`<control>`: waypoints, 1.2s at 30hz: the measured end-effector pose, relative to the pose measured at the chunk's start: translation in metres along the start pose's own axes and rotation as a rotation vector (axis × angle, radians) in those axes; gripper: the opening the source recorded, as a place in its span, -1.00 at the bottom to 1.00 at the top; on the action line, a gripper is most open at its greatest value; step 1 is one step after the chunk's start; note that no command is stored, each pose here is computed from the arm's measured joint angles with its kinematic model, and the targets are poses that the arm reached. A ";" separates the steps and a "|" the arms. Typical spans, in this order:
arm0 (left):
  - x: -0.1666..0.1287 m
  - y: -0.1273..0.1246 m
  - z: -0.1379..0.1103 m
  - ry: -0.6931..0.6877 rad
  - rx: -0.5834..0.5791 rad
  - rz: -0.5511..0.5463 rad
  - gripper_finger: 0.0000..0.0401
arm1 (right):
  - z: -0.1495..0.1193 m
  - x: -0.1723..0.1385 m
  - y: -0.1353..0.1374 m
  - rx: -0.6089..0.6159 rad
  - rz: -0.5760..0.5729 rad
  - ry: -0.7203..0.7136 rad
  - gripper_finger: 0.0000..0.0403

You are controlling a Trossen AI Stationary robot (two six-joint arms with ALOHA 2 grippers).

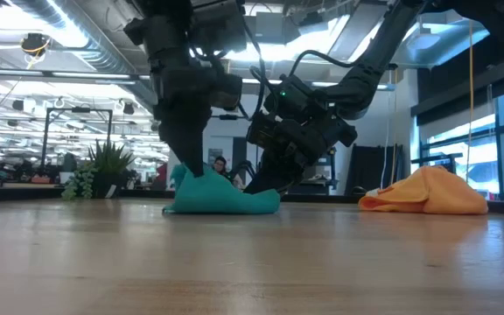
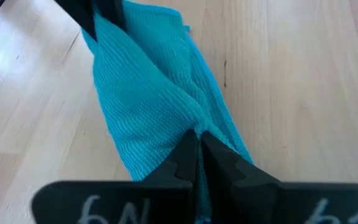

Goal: Roll microfiber towels into tight, uniform cylinder then place into a basket
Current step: Roll the blue microfiber cloth

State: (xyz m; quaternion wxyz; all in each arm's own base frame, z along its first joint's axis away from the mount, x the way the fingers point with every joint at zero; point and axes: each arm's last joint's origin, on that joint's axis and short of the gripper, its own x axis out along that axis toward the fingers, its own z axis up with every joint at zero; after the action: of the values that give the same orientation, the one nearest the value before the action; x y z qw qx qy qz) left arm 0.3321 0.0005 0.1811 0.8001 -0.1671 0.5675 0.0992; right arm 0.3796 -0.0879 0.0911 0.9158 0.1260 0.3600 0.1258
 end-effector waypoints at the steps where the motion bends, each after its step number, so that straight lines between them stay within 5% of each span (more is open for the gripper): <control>1: 0.001 0.000 -0.001 0.004 -0.002 0.010 -0.91 | 0.000 0.000 0.000 0.000 0.000 0.001 -0.92; 13: 0.000 0.001 0.000 -0.003 -0.005 0.016 -0.52 | 0.000 0.000 0.000 0.000 0.001 0.000 -0.92; 31: -0.014 0.006 -0.001 -0.005 0.015 0.023 -0.51 | 0.000 0.000 0.000 0.000 0.000 0.000 -0.92; 36: -0.033 0.005 0.000 -0.068 0.017 0.032 -0.49 | 0.000 0.000 0.000 0.093 -0.003 0.003 -0.92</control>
State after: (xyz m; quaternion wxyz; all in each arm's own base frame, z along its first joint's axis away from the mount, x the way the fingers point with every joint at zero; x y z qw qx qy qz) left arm 0.3190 0.0063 0.2112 0.8187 -0.1474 0.5434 0.1129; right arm 0.3794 -0.0880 0.0912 0.9086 0.1680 0.3668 0.1078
